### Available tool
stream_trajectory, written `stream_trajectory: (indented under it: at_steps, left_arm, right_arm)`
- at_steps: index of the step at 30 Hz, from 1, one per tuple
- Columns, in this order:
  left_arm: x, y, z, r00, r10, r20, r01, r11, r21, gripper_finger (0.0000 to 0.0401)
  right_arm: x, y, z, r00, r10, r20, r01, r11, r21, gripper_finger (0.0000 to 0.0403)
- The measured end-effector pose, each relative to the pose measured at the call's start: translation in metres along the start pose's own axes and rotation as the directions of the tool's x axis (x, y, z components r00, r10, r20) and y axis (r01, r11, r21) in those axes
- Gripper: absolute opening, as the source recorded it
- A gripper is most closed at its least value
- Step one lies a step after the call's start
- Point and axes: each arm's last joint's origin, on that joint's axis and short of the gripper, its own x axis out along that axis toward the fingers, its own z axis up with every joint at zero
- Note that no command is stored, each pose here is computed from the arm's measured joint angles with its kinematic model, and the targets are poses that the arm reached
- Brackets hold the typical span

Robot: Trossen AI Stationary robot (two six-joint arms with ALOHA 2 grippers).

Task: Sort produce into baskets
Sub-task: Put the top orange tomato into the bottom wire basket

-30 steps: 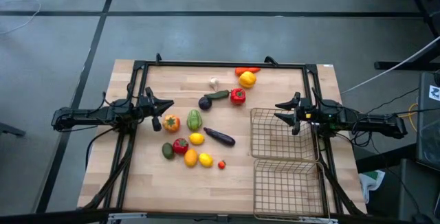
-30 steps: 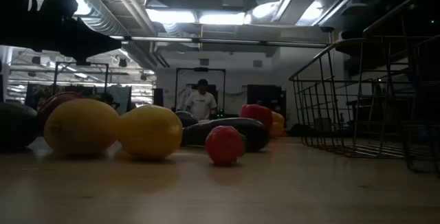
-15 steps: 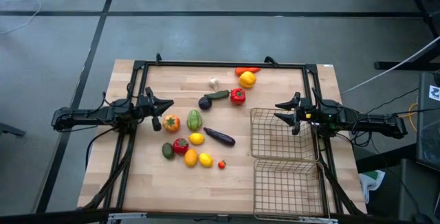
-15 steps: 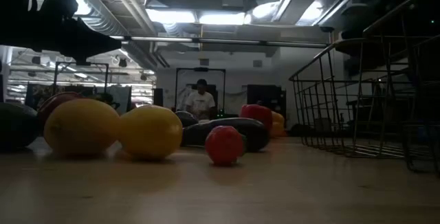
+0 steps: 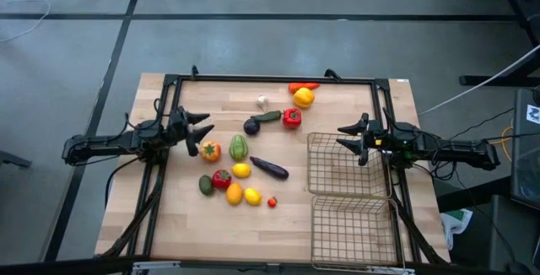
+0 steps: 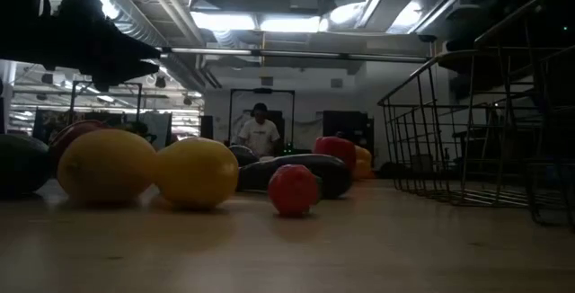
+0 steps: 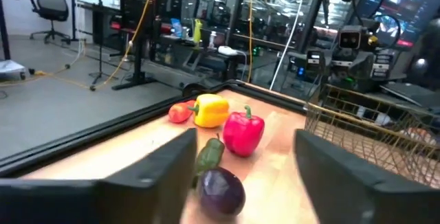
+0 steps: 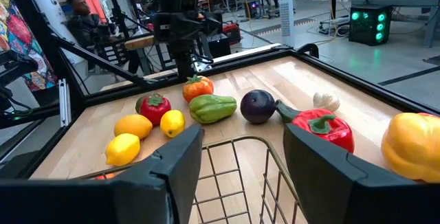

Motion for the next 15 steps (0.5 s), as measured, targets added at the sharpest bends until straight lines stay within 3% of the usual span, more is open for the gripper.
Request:
stream_trajectory:
  at_steps: [4, 9, 15]
  left_arm:
    - [0.000, 0.000, 0.000, 1.000, -0.001, -0.002, 0.001, 0.997, -0.079, 0.0321]
    - [0.000, -0.002, 0.006, 1.000, -0.014, 0.004, 0.015, 0.988, -0.155, 0.0371]
    - [0.001, -0.010, 0.039, 0.998, -0.058, -0.001, 0.058, 0.995, -0.083, 0.0397]
  right_arm:
    - [0.000, 0.000, 0.000, 1.000, 0.000, 0.000, 0.000, 1.000, 0.000, 0.0204]
    - [0.000, 0.000, 0.000, 1.000, 0.000, 0.000, 0.000, 1.000, 0.000, 0.0204]
    - [0.000, 0.000, 0.000, 1.000, 0.000, 0.000, 0.000, 1.000, 0.000, 0.0204]
